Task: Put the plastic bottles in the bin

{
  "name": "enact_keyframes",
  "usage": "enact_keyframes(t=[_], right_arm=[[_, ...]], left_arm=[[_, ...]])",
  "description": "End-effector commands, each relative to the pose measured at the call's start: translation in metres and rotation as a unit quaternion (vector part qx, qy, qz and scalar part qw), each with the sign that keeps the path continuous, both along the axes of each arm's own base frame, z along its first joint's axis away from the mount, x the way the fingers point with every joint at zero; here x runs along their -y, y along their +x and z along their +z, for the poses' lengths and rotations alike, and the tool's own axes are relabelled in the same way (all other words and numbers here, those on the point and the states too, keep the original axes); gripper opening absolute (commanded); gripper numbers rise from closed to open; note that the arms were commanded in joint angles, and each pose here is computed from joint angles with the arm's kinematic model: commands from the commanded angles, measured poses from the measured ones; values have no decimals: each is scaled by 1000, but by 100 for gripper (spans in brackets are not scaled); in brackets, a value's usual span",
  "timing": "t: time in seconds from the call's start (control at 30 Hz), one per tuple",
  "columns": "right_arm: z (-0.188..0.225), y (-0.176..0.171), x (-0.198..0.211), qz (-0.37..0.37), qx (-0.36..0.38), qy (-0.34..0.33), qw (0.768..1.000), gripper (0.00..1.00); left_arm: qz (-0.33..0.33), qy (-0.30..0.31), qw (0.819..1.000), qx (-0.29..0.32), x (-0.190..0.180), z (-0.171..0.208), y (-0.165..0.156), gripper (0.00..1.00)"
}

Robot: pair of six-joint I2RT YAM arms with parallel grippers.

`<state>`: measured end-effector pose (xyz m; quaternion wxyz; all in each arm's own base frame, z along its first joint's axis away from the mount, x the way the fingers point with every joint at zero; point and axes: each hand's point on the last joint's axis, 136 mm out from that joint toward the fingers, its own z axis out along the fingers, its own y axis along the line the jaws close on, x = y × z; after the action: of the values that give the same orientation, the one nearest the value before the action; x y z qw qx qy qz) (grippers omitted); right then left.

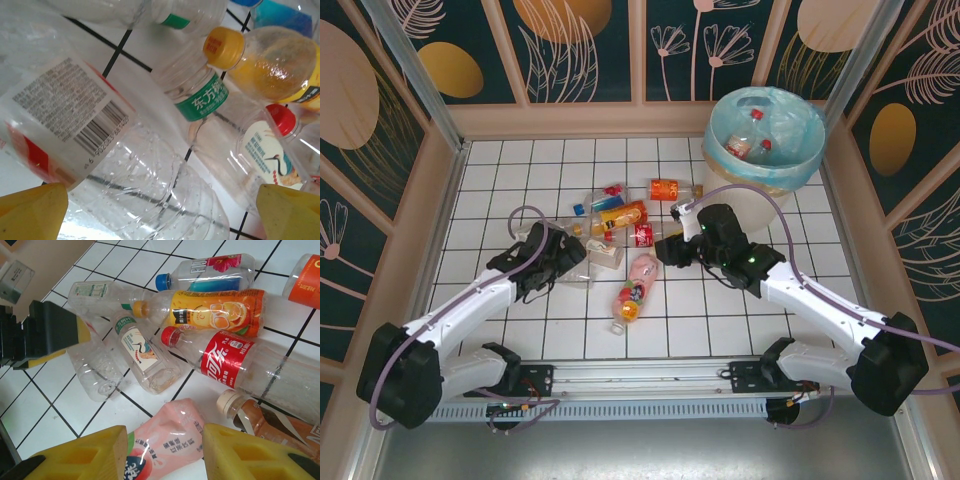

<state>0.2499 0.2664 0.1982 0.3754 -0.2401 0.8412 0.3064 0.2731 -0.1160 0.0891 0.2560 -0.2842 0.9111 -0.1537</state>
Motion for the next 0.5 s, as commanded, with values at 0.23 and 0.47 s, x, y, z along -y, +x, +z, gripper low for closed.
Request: enact_keyframes(t=[0.23, 0.47], right_arm=[[4, -2, 4, -3, 23, 5, 1000, 45], [4, -4, 7, -3, 37, 7, 999, 45]], left_arm=[[46, 15, 999, 10, -17, 0, 0, 98], [41, 6, 999, -26, -8, -11, -1, 98]])
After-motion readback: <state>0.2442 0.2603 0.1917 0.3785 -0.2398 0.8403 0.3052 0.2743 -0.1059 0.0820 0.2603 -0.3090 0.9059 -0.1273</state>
